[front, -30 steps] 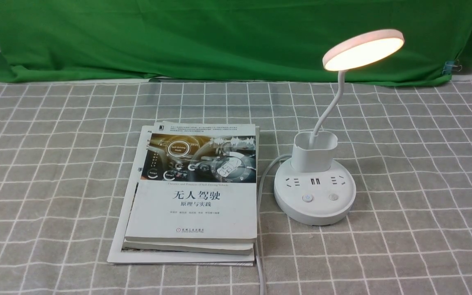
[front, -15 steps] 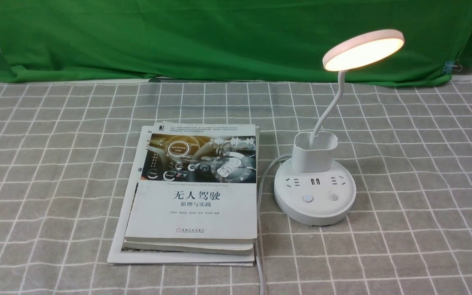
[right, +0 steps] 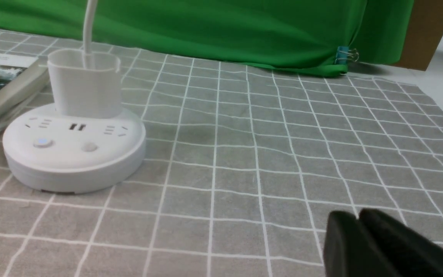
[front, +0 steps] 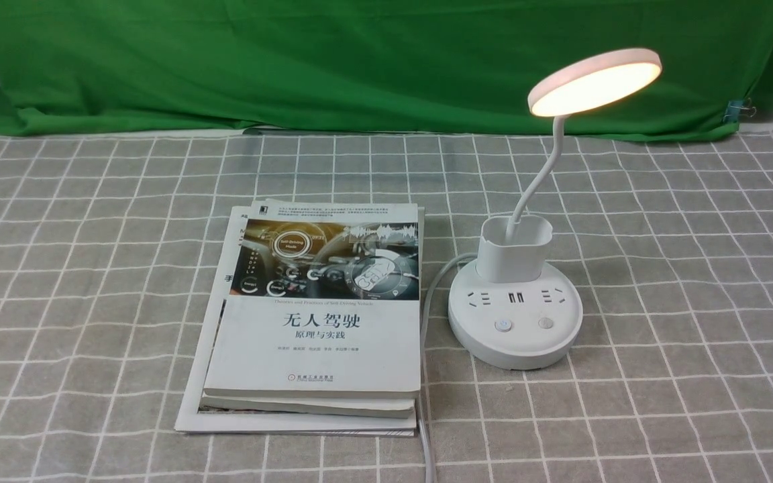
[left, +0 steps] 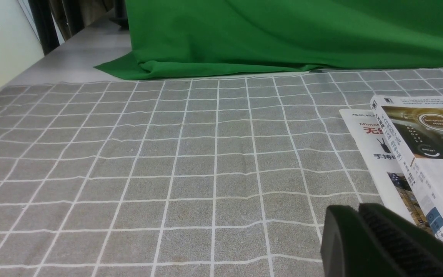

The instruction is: Turn on the desk lamp on the grey coffee tablecloth with your hand.

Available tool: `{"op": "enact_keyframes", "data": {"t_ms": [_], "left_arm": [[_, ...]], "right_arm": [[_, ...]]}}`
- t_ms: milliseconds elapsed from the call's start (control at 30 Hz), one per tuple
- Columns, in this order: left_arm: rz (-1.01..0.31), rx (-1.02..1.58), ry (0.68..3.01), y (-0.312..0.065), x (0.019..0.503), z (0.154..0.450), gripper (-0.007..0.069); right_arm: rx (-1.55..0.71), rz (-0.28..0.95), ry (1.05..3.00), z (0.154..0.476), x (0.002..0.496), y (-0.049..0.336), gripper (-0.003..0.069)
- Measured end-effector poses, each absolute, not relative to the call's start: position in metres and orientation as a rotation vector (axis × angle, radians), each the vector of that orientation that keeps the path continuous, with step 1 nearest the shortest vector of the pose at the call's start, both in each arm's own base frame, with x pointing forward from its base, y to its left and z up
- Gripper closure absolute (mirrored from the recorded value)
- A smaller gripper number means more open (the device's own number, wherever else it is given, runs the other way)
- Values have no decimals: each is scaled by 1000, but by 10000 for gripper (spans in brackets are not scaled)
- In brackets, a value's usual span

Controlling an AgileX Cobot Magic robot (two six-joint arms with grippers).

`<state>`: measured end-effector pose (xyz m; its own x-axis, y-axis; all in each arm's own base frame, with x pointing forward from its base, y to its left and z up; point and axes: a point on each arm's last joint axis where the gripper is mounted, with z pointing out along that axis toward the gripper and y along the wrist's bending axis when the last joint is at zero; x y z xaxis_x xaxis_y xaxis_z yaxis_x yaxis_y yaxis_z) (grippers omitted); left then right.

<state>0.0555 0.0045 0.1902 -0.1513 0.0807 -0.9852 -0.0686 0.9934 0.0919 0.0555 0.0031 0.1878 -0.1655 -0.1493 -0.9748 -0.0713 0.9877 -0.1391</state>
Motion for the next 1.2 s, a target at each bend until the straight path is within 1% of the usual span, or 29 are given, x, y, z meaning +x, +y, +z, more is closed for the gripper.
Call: {"op": "enact_keyframes", "data": {"t_ms": [700,1200], "left_arm": [[130,9,1718,4,55,190,606],[131,10,1718,4,55,190,606]], "right_arm": [[-165,-70,1739,188,55,3,518],[-166,-71,1738,188,55,3,499]]}}
